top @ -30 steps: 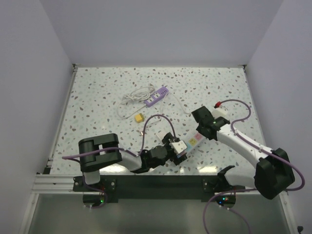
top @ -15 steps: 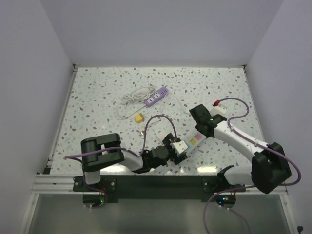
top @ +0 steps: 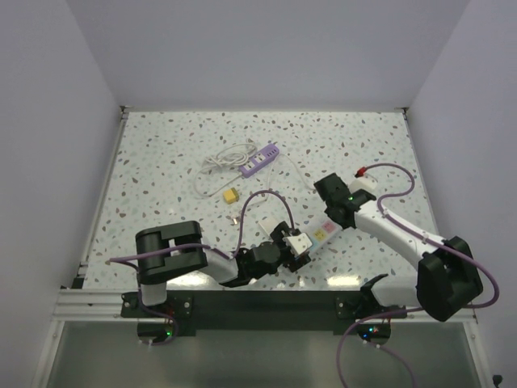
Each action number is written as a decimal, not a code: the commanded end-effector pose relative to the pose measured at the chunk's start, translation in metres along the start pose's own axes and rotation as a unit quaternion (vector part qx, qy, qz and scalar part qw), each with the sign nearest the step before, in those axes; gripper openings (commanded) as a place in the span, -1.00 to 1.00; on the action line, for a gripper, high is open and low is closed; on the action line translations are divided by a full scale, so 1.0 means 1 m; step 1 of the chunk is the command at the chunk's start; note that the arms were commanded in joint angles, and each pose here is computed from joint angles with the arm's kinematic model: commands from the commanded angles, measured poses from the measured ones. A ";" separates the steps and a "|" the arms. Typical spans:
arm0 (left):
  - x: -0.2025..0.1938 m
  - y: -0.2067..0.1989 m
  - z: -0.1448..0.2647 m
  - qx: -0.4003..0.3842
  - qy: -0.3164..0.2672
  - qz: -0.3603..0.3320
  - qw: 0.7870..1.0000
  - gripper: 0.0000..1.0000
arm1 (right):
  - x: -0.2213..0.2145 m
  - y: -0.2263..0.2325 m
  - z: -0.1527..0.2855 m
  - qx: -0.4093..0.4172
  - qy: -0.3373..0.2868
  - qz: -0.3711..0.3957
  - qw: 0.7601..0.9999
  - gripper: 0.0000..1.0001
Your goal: Insert the plug
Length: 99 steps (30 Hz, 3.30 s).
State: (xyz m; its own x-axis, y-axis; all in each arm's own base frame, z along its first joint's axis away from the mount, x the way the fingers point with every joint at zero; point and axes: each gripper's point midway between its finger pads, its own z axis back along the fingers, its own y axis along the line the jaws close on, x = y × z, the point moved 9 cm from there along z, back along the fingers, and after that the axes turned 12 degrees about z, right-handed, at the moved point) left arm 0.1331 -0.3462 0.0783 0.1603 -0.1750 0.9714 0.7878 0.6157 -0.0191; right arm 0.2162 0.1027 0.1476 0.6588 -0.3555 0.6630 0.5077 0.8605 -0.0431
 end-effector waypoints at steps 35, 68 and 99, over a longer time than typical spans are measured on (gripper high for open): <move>0.007 -0.004 -0.002 -0.005 -0.017 0.010 1.000 0.55 | -0.014 0.007 -0.010 -0.045 0.003 -0.013 0.999 -1.00; 0.010 -0.002 0.002 -0.001 -0.021 0.007 1.000 0.48 | -0.070 0.010 -0.045 -0.112 0.043 0.073 0.990 -1.00; 0.082 0.031 0.054 0.056 -0.097 0.052 0.992 1.00 | -0.024 0.001 0.010 -0.024 -0.013 0.100 0.995 0.00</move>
State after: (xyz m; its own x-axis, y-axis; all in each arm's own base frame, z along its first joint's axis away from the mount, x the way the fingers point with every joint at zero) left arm 0.1310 -0.3156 0.1630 0.1101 0.0072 0.9939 0.7493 0.6564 -0.0878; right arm 0.2032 0.1205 0.1298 0.7217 -0.2054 0.6610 0.4275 0.8833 -0.1923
